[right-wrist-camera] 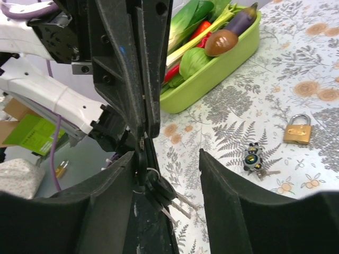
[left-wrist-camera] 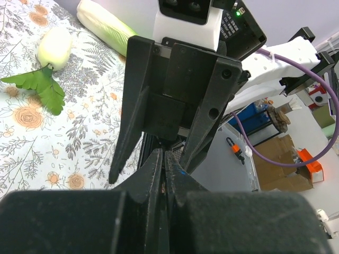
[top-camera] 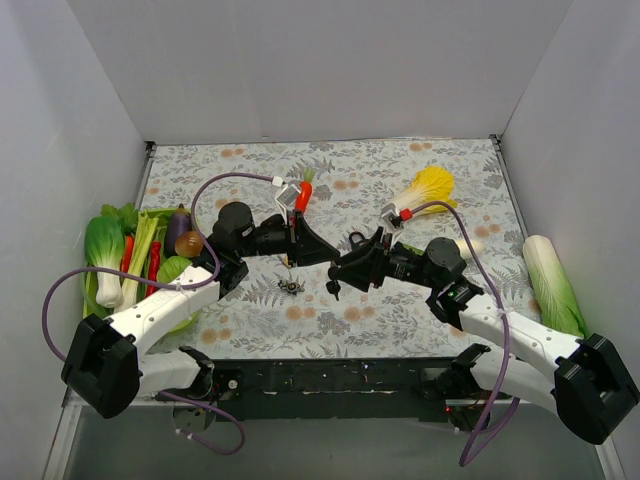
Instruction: Unlock with the key
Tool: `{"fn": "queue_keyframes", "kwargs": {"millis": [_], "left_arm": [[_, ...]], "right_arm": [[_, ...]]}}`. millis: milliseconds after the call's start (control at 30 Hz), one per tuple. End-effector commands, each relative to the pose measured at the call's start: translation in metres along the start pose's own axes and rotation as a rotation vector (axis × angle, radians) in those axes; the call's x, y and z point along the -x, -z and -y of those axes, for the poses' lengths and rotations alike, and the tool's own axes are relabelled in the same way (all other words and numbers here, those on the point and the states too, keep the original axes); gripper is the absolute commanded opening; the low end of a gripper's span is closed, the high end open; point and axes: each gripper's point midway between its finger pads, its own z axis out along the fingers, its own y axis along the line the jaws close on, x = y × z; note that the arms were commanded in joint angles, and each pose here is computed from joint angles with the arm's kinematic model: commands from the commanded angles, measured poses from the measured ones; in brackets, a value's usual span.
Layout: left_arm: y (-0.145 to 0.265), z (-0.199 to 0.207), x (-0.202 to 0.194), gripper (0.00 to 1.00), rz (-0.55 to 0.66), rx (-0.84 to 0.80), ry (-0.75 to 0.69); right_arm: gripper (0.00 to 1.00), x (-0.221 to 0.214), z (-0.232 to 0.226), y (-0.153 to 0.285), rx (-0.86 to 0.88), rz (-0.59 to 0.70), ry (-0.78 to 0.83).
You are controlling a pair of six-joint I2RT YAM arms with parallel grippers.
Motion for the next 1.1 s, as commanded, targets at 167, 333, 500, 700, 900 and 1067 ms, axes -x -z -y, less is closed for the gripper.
{"fn": "queue_keyframes", "kwargs": {"millis": [167, 333, 500, 700, 900, 1067], "left_arm": [[0.006, 0.009, 0.008, 0.0, 0.048, -0.007, -0.069], [0.006, 0.006, 0.006, 0.0, 0.047, 0.0, -0.066], [0.006, 0.005, 0.008, 0.0, 0.061, 0.01, -0.08], [0.007, 0.004, 0.008, 0.0, 0.072, 0.019, -0.088], [0.007, 0.003, 0.006, 0.0, 0.064, 0.018, -0.084], [0.007, 0.001, 0.006, 0.0, 0.063, 0.025, -0.081]], "right_arm": [[0.43, 0.008, -0.018, -0.002, 0.099, 0.029, 0.014], [0.37, 0.007, -0.02, -0.001, 0.111, 0.031, 0.003], [0.33, 0.006, -0.025, -0.002, 0.153, 0.038, -0.023], [0.3, 0.001, -0.025, -0.003, 0.168, 0.021, -0.041], [0.21, 0.001, -0.026, -0.001, 0.164, 0.035, -0.04], [0.09, 0.002, -0.026, -0.002, 0.17, 0.037, -0.041]]}}
